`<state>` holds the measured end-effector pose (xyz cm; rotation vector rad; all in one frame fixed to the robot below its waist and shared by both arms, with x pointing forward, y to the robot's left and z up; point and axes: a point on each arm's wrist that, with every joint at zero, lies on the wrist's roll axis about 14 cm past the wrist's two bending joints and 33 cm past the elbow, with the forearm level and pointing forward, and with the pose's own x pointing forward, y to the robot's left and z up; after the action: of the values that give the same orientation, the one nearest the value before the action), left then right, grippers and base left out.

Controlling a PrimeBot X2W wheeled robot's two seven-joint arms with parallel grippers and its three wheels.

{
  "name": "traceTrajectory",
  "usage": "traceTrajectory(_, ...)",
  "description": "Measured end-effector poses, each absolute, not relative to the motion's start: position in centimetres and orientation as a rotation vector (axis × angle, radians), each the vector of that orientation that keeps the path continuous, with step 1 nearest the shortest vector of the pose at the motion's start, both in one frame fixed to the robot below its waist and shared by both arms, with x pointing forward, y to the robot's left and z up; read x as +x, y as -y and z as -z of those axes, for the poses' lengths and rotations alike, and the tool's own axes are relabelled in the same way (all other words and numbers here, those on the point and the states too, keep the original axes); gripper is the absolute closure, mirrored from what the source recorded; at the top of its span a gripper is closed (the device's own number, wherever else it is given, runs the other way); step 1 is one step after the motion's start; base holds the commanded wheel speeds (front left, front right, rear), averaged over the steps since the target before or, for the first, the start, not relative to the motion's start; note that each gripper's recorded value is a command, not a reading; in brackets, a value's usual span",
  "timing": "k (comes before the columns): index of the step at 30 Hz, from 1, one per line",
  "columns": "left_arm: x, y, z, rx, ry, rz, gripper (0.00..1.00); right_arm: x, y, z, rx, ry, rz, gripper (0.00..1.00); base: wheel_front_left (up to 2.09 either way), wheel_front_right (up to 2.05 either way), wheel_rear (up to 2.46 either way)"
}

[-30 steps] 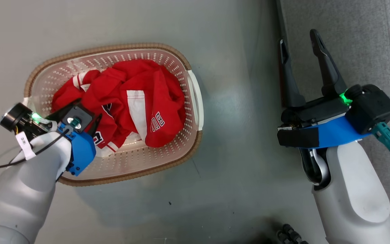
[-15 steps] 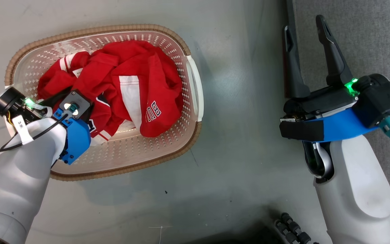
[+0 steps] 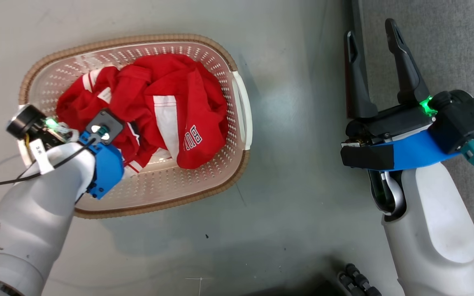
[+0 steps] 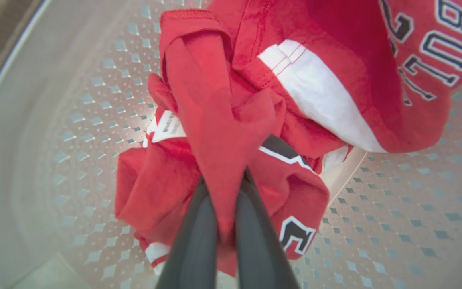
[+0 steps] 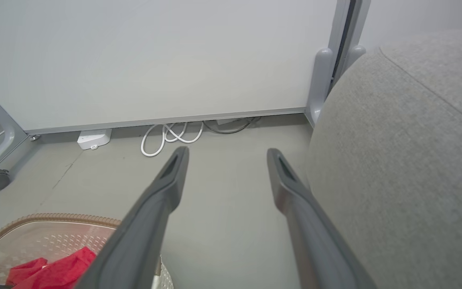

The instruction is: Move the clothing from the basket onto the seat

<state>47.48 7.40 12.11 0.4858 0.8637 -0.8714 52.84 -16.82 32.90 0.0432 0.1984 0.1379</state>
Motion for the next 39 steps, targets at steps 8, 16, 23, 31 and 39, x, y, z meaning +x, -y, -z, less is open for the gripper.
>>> traceTrajectory(8, 48.6, -4.2, -16.8, 0.414, -0.724, 0.900, 1.00, 53.2, 16.0, -35.2, 0.039, -0.155, -0.157, 0.00, 0.00, 0.00, 0.00)
traceTrajectory(16, 49.7, -2.1, -23.4, 0.335, -0.549, 0.885, 1.00, 52.4, 15.2, -37.9, 0.040, -0.119, -0.171, 0.00, 0.00, 0.00, 0.00)
traceTrajectory(23, 50.0, -0.8, -30.1, 0.257, -0.386, 0.848, 1.00, 51.2, 14.5, -40.1, 0.041, -0.096, -0.184, 0.00, 0.00, 0.00, 0.00)
traceTrajectory(31, 49.9, -0.9, -37.8, 0.216, -0.213, 0.778, 1.00, 49.4, 13.6, -43.1, 0.042, -0.055, -0.202, 0.00, 0.00, 0.00, 0.00)
traceTrajectory(39, 48.8, -0.7, -45.6, 0.191, -0.043, 0.730, 1.00, 46.7, 13.2, -46.0, 0.044, -0.019, -0.209, 0.00, 0.00, 0.00, 0.00)
